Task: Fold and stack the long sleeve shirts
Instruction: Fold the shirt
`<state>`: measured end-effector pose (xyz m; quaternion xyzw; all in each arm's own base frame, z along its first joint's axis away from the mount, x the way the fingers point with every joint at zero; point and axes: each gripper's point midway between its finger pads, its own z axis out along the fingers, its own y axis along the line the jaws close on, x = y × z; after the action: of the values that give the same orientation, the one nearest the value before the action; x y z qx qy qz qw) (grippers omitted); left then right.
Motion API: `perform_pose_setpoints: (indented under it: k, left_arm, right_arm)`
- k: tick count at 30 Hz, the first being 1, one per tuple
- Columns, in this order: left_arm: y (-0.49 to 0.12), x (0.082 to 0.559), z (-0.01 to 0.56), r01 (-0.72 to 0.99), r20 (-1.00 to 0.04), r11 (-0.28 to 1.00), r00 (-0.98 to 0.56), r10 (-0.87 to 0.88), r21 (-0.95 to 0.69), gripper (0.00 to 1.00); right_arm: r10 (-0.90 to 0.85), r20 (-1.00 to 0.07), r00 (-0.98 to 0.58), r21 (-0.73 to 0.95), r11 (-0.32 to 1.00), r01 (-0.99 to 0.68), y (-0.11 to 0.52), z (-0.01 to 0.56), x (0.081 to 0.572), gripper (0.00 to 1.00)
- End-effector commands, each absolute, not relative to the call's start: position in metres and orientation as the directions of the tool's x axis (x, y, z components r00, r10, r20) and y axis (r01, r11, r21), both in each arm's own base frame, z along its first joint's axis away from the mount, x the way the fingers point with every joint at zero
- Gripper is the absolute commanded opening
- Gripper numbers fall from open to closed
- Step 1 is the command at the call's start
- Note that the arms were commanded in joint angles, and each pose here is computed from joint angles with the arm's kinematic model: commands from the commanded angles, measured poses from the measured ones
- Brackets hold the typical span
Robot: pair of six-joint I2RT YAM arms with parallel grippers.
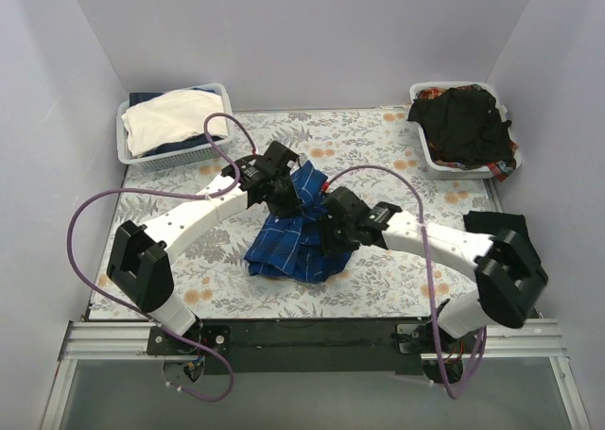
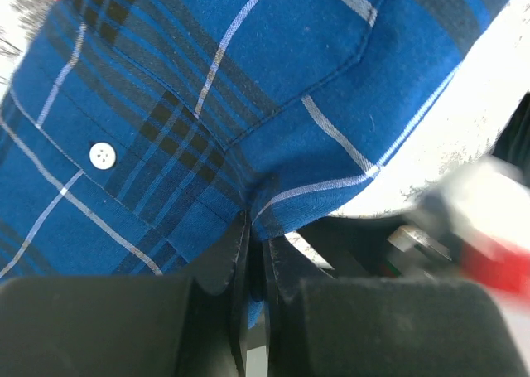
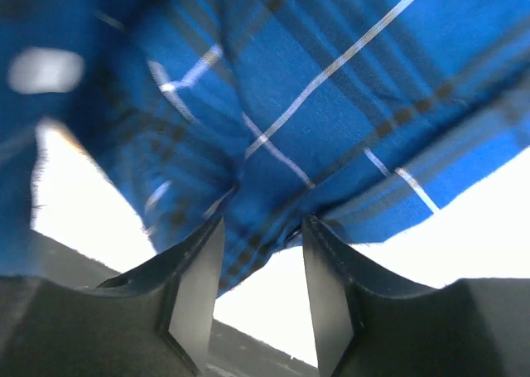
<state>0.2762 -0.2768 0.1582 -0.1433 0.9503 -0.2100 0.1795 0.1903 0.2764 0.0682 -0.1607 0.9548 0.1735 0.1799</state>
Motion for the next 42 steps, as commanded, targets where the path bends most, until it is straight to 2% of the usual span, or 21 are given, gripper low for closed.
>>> perform_pose_setpoints:
  k: [1, 4, 11, 16, 17, 19, 21, 23, 24, 27, 32, 33, 36, 42]
  left_arm:
    - [-0.301, 0.273, 0.173, -0.17, -0.275, 0.848, -0.899, -0.342, -0.501, 0.0]
    - [-0.313, 0.27, 0.171, -0.149, -0.272, 0.854, -0.909, -0.317, -0.499, 0.0]
    - [-0.356, 0.268, 0.166, -0.08, -0.278, 0.863, -0.929, -0.246, -0.498, 0.0]
    - [-0.395, 0.256, 0.15, 0.012, -0.269, 0.867, -0.953, -0.141, -0.498, 0.02]
    - [-0.404, 0.253, 0.148, 0.059, -0.282, 0.859, -0.954, -0.102, -0.509, 0.09]
    - [-0.423, 0.229, 0.137, 0.14, -0.241, 0.829, -0.971, 0.007, -0.542, 0.17]
    - [-0.421, 0.221, 0.127, 0.174, -0.235, 0.838, -0.97, 0.056, -0.517, 0.35]
    - [-0.414, 0.227, 0.136, 0.205, -0.296, 0.842, -0.954, 0.057, -0.499, 0.5]
    - [-0.411, 0.232, 0.143, 0.215, -0.329, 0.842, -0.943, 0.048, -0.494, 0.63]
    - [-0.402, 0.254, 0.187, 0.229, -0.417, 0.81, -0.908, -0.022, -0.54, 0.71]
    - [-0.371, 0.277, 0.213, 0.185, -0.475, 0.836, -0.874, -0.1, -0.517, 0.72]
    - [-0.36, 0.287, 0.211, 0.146, -0.482, 0.853, -0.866, -0.134, -0.5, 0.72]
    - [-0.329, 0.297, 0.201, 0.07, -0.459, 0.875, -0.869, -0.182, -0.48, 0.71]
    - [-0.29, 0.301, 0.186, -0.005, -0.446, 0.893, -0.865, -0.23, -0.451, 0.72]
  right_arm:
    - [-0.06, -0.564, -0.824, 0.292, 0.918, -0.267, 0.254, 0.123, 0.205, 0.54]
    - [-0.003, -0.581, -0.814, 0.256, 0.949, -0.186, 0.222, 0.122, 0.201, 0.56]
    - [0.063, -0.49, -0.869, 0.177, 0.984, -0.028, 0.177, 0.079, 0.184, 0.51]
    - [0.141, -0.526, -0.839, 0.149, 0.986, 0.072, 0.155, 0.085, 0.184, 0.5]
    - [0.16, -0.539, -0.827, 0.148, 0.984, 0.093, 0.151, 0.09, 0.185, 0.49]
    - [0.203, -0.573, -0.794, 0.129, 0.979, 0.157, 0.134, 0.098, 0.187, 0.49]
    - [0.237, -0.612, -0.755, 0.118, 0.971, 0.209, 0.122, 0.109, 0.192, 0.48]
    - [0.272, -0.638, -0.72, 0.141, 0.961, 0.238, 0.114, 0.121, 0.192, 0.48]
    - [0.277, -0.656, -0.702, 0.147, 0.959, 0.24, 0.112, 0.126, 0.194, 0.48]
    - [0.255, -0.686, -0.682, 0.179, 0.967, 0.181, 0.116, 0.135, 0.197, 0.5]
    - [0.156, -0.659, -0.736, 0.221, 0.975, 0.009, 0.155, 0.131, 0.204, 0.54]
    - [0.133, -0.641, -0.756, 0.214, 0.977, -0.01, 0.162, 0.124, 0.205, 0.58]
    - [0.089, -0.613, -0.785, 0.227, 0.972, -0.066, 0.181, 0.113, 0.209, 0.68]
    - [0.042, -0.585, -0.81, 0.238, 0.964, -0.122, 0.203, 0.093, 0.223, 0.73]
